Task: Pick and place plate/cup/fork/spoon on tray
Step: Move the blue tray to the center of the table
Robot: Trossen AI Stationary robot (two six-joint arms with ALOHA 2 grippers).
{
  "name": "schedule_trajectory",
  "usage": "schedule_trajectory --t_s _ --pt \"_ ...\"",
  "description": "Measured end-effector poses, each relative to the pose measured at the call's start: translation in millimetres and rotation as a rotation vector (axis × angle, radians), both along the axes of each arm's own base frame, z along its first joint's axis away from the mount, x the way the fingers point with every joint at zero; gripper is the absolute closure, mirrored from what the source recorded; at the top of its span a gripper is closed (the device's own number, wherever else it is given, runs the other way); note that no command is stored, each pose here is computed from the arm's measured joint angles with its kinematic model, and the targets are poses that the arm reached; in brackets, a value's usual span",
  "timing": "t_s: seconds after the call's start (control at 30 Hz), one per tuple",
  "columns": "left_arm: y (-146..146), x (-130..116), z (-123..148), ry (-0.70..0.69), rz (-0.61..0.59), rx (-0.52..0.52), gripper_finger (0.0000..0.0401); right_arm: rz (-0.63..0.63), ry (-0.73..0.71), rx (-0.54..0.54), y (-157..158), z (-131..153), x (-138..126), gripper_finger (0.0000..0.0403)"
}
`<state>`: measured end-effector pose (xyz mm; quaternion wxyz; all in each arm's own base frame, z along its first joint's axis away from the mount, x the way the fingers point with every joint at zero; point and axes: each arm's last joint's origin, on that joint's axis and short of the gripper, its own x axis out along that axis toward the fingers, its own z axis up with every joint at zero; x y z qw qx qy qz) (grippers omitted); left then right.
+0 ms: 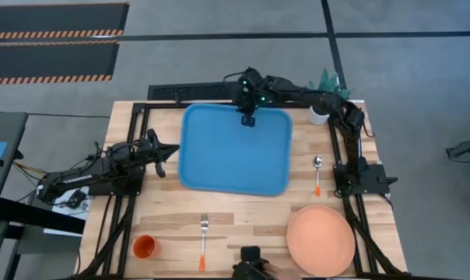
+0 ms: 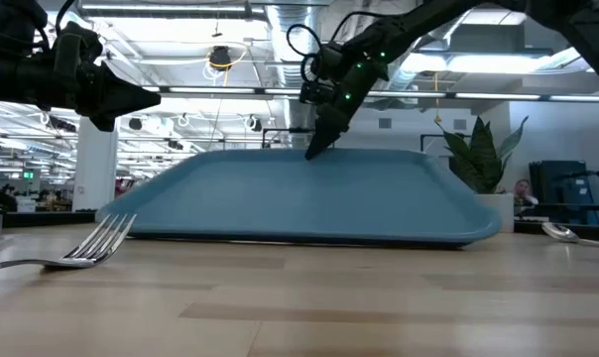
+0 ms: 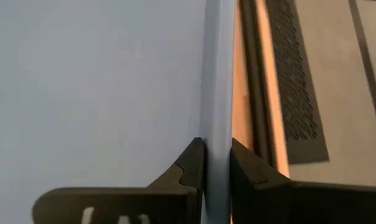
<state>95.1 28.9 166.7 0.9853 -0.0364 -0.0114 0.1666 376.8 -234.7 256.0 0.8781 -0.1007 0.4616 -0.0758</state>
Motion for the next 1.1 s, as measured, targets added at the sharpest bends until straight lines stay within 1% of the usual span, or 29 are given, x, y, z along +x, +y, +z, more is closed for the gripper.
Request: schedule_trajectory --t_s 0.13,0.37,0.6,0.7,0.83,1.03,1.1 --pt "0 0 0 0.0 0.0 0.0 0.0401 0.038 0.016 0.002 9 -6 3 0.0349" --pt "0 0 0 0.0 0.0 0.0 0.0401 0.029 0.058 0.037 9 -29 -4 0.0349" --pt "0 0 0 0.0 0.0 0.0 0.0401 0.064 0.016 0.042 13 -41 -1 0.0349" --pt "0 0 0 0.0 0.0 0.0 0.0401 0.066 0.024 0.05 14 -44 -2 0.0349" --pt "0 0 0 0.0 0.0 0.0 0.0401 0.075 0.03 0.054 14 -57 5 0.0349" --pt "0 0 0 0.0 0.0 0.0 0.0401 0.097 0.099 0.09 14 -92 16 0.0348" --pt "0 0 0 0.0 0.001 0.0 0.0401 0.097 0.092 0.083 12 -92 18 0.0348"
